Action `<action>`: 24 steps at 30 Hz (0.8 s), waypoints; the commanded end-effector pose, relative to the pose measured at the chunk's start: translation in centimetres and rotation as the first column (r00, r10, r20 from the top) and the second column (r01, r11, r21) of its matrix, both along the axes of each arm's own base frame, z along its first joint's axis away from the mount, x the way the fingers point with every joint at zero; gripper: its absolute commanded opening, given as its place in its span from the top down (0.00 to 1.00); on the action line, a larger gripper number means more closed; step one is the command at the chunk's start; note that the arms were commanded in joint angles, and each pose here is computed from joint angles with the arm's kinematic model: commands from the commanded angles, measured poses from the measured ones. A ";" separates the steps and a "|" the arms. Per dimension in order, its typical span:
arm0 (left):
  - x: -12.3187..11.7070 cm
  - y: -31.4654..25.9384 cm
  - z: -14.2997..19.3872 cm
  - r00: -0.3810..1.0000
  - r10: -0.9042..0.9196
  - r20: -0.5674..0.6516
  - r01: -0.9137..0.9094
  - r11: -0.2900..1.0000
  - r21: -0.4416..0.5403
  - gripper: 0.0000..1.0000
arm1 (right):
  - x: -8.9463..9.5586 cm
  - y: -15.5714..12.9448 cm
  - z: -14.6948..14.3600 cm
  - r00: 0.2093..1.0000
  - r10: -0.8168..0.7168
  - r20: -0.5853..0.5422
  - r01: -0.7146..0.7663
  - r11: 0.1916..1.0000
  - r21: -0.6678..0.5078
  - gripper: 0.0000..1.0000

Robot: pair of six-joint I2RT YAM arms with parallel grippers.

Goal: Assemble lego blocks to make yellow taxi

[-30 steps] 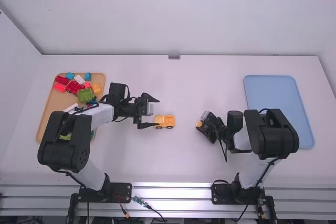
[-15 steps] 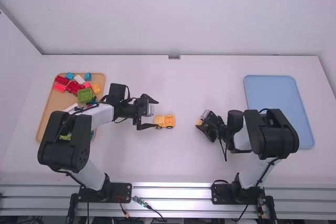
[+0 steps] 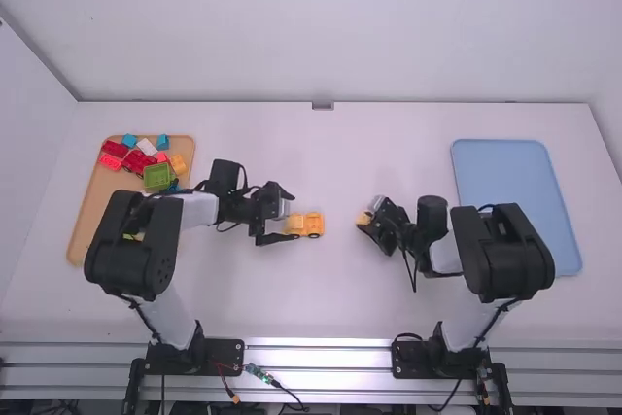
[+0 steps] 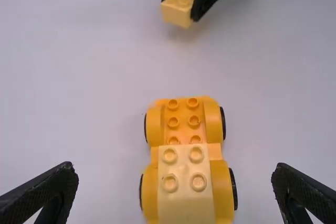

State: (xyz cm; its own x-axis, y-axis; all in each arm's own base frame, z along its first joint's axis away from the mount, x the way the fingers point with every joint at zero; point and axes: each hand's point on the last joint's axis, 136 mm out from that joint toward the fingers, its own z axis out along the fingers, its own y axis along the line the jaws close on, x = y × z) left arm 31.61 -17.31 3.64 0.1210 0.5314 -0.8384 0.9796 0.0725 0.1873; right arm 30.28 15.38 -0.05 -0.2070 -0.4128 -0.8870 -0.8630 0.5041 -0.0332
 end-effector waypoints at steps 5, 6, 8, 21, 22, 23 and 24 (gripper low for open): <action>1.3 -1.7 -0.4 0.996 0.057 -0.073 -0.059 0.998 -0.019 0.01 | 0.5 1.4 2.6 0.996 0.085 0.040 -0.084 0.996 -0.030 0.93; 1.4 -1.8 -0.6 0.995 0.066 -0.076 -0.067 0.998 -0.009 0.01 | 0.5 1.4 2.8 0.995 0.096 0.036 -0.095 0.995 -0.038 0.94; 1.2 -1.9 -1.4 0.995 0.065 -0.082 -0.063 0.998 0.016 0.01 | 0.5 1.6 3.1 0.992 0.126 0.030 -0.124 0.990 -0.064 0.96; 0.1 -2.8 -3.5 0.989 0.015 -0.145 -0.020 0.999 -0.033 0.01 | 0.7 3.8 4.4 0.965 0.258 0.057 -0.249 0.960 -0.124 1.00; 0.1 -2.9 -3.5 0.990 0.010 -0.142 -0.016 0.999 -0.041 0.01 | 0.6 3.9 4.4 0.963 0.263 0.057 -0.254 0.959 -0.124 1.00; 0.2 -3.0 -3.5 0.990 0.007 -0.141 -0.014 0.999 -0.049 0.01 | 0.4 4.1 4.3 0.959 0.277 0.065 -0.267 0.955 -0.131 1.00; 0.2 -3.0 -3.5 0.990 0.006 -0.139 -0.013 0.999 -0.051 0.01 | 0.3 4.2 4.3 0.956 0.285 0.068 -0.274 0.952 -0.133 1.00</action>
State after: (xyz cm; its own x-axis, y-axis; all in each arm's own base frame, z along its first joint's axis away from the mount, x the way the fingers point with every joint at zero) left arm 31.96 -19.62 -0.32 -0.0054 0.5255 -0.8508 0.9918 0.1112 0.0624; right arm 30.16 19.07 3.00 -0.0521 -0.5574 -0.8286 -0.9593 0.2585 -0.1136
